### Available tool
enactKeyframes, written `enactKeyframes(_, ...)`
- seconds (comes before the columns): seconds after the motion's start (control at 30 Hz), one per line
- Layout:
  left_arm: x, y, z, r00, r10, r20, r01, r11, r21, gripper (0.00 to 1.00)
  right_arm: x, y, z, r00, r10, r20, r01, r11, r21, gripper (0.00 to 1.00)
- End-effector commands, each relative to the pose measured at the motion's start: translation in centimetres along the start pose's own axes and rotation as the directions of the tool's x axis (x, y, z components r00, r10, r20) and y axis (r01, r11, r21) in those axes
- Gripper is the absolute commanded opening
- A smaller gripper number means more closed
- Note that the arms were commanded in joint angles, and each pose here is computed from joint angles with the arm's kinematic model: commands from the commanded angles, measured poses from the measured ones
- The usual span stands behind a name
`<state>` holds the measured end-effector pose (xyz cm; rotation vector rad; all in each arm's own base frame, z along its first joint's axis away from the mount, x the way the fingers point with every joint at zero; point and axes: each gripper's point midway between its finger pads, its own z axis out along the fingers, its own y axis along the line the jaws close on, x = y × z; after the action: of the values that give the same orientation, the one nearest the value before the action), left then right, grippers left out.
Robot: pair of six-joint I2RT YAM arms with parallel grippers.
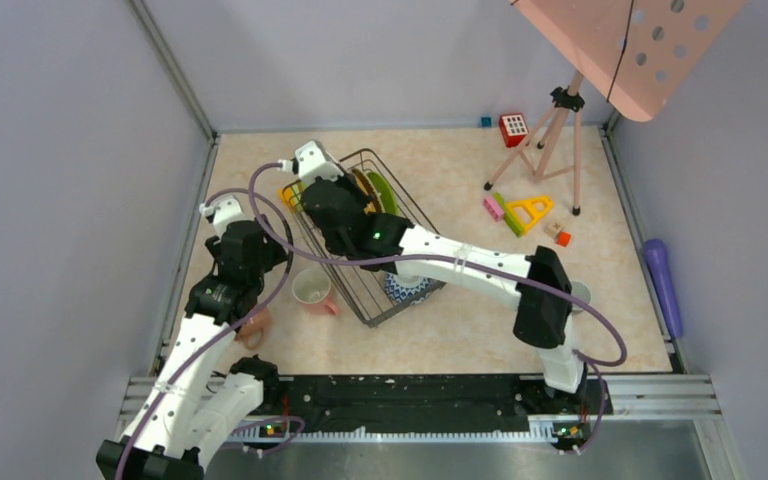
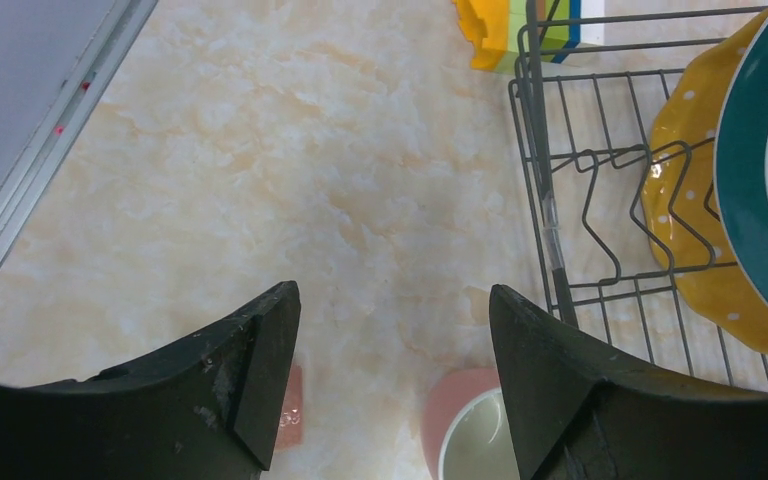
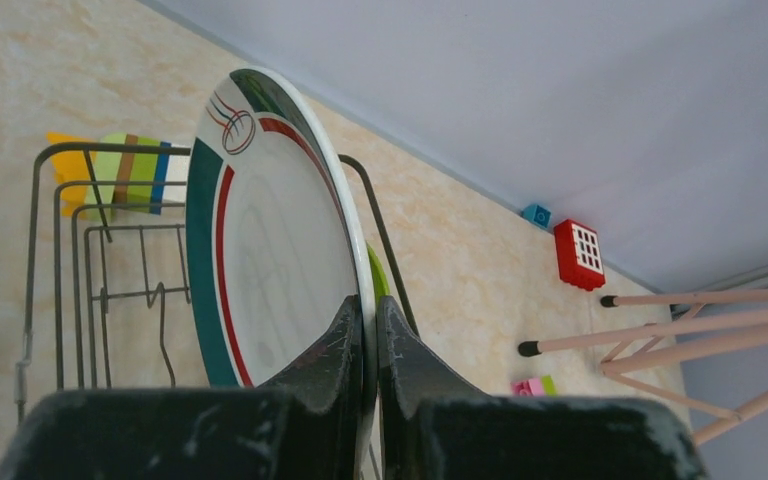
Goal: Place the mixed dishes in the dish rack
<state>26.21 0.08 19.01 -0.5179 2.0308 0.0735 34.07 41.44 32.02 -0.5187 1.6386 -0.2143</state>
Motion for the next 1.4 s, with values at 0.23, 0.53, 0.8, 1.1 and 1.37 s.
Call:
enactKeyframes(0.23, -1.6, 1.0, -0.1, 0.998, -0.039, 0.058, 0.044, 0.997, -0.07, 0.75, -0.9, 0.3, 0.6, 0.999, -0.016, 0.038, 0.012, 0.994, 0.112, 0.0)
enactKeyframes(0.53, -1.4, 1.0, 0.0, 0.998, -0.037, 0.051, 0.04, 0.997, -0.069, 0.75, -1.2, 0.4, 0.5, 0.997, -0.05, 0.05, 0.042, 0.988, 0.146, 0.0)
enactKeyframes(0.8, -1.2, 0.6, 0.0, 0.999, -0.027, 0.04, 0.029, 0.998, -0.048, 0.75, 1.3, 2.0, 0.9, 0.997, -0.071, 0.011, 0.069, 0.989, 0.128, 0.0)
enactKeyframes(1.1, -1.3, 0.8, 0.0, 0.999, -0.029, 0.043, 0.032, 0.998, -0.054, 0.75, 4.8, 4.5, 0.8, 0.992, -0.118, -0.035, 0.121, 0.988, 0.1, 0.0)
enactKeyframes(1.37, -0.7, -0.6, 0.1, 1.0, -0.001, 0.012, 0.001, 1.0, 0.022, 0.75, 5.8, 5.6, 0.8, 0.996, -0.066, -0.053, 0.068, 0.997, 0.045, 0.49)
